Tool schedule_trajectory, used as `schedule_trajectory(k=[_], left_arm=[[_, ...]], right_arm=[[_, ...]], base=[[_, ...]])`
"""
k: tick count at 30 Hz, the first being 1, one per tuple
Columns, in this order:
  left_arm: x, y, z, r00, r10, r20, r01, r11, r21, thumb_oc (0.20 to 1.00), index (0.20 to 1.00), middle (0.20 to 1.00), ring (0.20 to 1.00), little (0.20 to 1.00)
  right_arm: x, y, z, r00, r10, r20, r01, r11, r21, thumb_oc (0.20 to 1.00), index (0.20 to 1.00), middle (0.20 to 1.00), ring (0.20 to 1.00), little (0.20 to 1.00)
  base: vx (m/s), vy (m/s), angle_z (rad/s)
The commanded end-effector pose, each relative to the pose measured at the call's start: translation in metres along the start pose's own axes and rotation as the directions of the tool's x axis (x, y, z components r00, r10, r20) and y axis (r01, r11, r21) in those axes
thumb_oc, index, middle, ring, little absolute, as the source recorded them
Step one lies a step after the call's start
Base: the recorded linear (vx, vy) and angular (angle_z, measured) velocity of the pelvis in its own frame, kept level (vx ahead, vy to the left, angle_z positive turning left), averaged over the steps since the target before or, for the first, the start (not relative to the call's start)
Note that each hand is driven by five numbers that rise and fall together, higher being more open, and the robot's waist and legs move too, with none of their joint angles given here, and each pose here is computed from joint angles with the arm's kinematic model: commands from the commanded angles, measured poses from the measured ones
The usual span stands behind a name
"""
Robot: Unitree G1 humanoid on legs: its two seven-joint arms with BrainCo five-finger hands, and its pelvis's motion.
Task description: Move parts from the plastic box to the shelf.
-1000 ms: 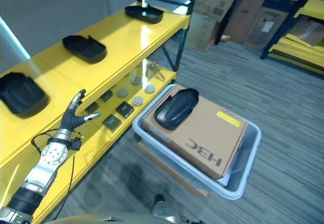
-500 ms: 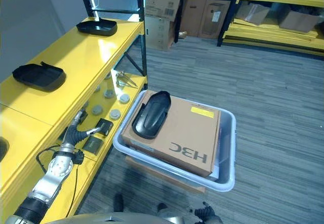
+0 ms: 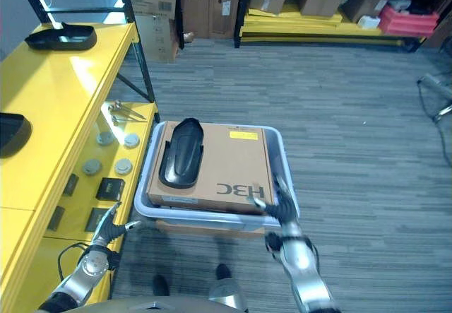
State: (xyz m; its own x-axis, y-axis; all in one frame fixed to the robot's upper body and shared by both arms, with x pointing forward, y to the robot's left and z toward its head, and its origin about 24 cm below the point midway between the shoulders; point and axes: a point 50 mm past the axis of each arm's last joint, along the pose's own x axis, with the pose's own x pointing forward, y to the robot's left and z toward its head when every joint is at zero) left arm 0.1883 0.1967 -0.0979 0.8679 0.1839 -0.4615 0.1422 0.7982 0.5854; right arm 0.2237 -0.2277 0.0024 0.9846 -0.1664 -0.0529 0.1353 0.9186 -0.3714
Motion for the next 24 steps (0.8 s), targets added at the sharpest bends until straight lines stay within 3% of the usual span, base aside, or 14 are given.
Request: schedule_trajectory(k=[1,8,13,17,18,24], left_arm=[[0.006,0.012,-0.005,1.000,0.027,-0.010,-0.026,0.998,0.055,1.000,1.000,1.000,1.000,1.000],[0.010,0.004,-0.023,0.987,0.002,-0.161,0.003,1.000,0.028,1.000,1.000,1.000,1.000,1.000],[0.010,0.001,-0.032,0.970,-0.007,-0.242,0.012,1.000,0.019,1.000,1.000,1.000,1.000,1.000],[0.007,0.001,-0.043,0.948,-0.011,-0.318,0.004,1.000,-0.022,1.000,1.000,1.000,1.000,1.000],[0.005,-0.003,-0.045,0.941,-0.035,-0.335,0.015,0.998,-0.062,1.000,1.000,1.000,1.000,1.000],[0.009,-0.012,-0.033,0.951,-0.080,-0.299,0.055,0.994,-0.089,1.000,1.000,1.000,1.000,1.000]], right_arm=[[0.029,-0.003,0.021,0.993,-0.069,0.093,0.076,0.994,-0.076,1.000,1.000,1.000,1.000,1.000],[0.094,-0.014,0.073,0.964,-0.181,0.197,0.220,0.955,-0.198,1.000,1.000,1.000,1.000,1.000],[0.120,-0.022,0.096,0.945,-0.252,0.207,0.293,0.936,-0.196,1.000,1.000,1.000,1.000,1.000],[0.138,-0.023,0.103,0.950,-0.271,0.156,0.303,0.921,-0.246,1.000,1.000,1.000,1.000,1.000],[0.145,-0.024,0.096,0.959,-0.275,0.071,0.284,0.917,-0.279,1.000,1.000,1.000,1.000,1.000],[0.148,-0.023,0.074,0.970,-0.219,-0.105,0.172,0.924,-0.342,1.000,1.000,1.000,1.000,1.000]], base=[[0.00,-0.023,0.21],[-0.10,-0.030,0.23],[-0.05,-0.017,0.33],[0.00,-0.002,0.09],[-0.01,0.003,0.12],[0.01,-0.006,0.12]])
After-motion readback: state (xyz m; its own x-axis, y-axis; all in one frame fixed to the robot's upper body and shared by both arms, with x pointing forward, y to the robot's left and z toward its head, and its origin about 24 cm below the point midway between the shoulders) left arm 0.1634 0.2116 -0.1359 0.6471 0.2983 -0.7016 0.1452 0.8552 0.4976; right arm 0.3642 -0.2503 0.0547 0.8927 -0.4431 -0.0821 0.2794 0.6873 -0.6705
